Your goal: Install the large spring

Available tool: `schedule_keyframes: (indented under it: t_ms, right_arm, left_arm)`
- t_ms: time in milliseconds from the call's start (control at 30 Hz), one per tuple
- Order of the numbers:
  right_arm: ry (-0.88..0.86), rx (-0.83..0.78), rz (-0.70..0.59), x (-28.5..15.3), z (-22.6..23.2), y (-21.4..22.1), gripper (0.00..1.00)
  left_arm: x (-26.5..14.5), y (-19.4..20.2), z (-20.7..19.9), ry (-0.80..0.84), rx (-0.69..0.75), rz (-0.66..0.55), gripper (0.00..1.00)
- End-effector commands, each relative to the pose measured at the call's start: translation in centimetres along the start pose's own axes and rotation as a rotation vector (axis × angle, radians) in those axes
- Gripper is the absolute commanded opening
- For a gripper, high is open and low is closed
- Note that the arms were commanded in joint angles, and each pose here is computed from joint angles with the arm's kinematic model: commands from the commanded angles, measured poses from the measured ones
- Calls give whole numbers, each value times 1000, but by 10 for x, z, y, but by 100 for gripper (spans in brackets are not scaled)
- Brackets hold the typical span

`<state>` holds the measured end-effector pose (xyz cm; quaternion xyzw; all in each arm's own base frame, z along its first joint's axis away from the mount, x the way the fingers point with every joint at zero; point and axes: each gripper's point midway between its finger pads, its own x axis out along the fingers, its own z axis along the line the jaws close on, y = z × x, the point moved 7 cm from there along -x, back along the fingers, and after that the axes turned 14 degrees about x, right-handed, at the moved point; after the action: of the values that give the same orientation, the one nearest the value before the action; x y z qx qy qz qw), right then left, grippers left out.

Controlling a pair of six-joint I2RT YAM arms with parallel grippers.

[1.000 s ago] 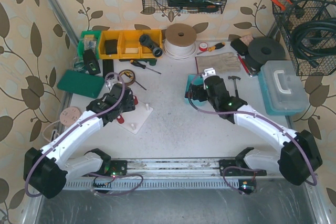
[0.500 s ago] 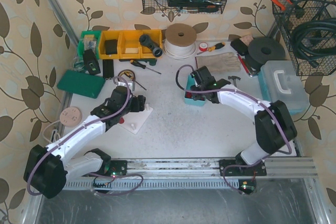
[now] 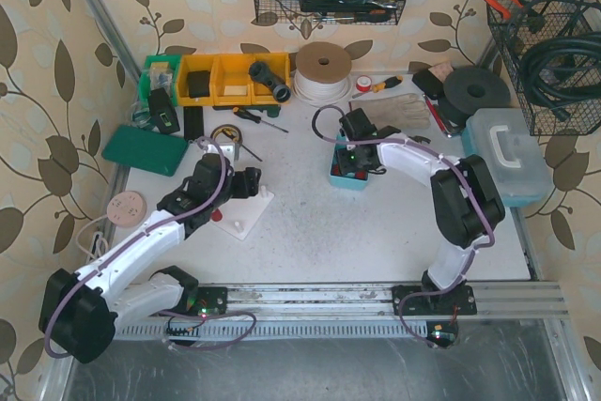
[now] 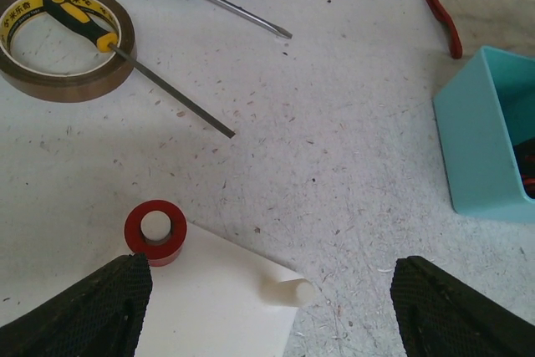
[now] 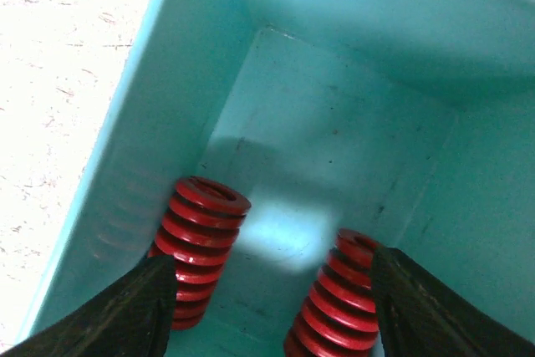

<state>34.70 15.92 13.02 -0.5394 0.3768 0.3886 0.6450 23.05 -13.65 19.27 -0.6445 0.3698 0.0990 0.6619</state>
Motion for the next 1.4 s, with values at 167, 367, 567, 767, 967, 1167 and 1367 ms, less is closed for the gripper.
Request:
schedule_keyframes:
  t_ms: [167, 367, 567, 767, 967, 1167, 1367]
  right_arm:
    - [58, 43, 126, 20, 3, 5, 70]
    - [104, 45, 149, 41, 3, 3, 69]
    - [104, 64, 77, 38, 7, -13, 62]
    - [161, 41, -130, -10, 11, -59, 61]
    - [60, 23, -79, -16, 15, -44, 58]
    - [3, 4, -37, -21, 13, -29, 52]
    - [-66, -61, -98, -48, 16, -37, 48]
  left_arm:
    - [-14, -18, 3, -24, -10, -91, 82]
    - [-13, -20, 2, -25, -10, -92, 82]
    - [-13, -20, 2, -24, -13, -92, 82]
    - [-10, -21, 0, -13, -18, -82, 82]
    - [-12, -21, 1, -20, -18, -78, 82]
    - [-13, -22, -4, 32, -37, -73, 82]
    - [-26, -35, -31, 265, 16, 3, 81]
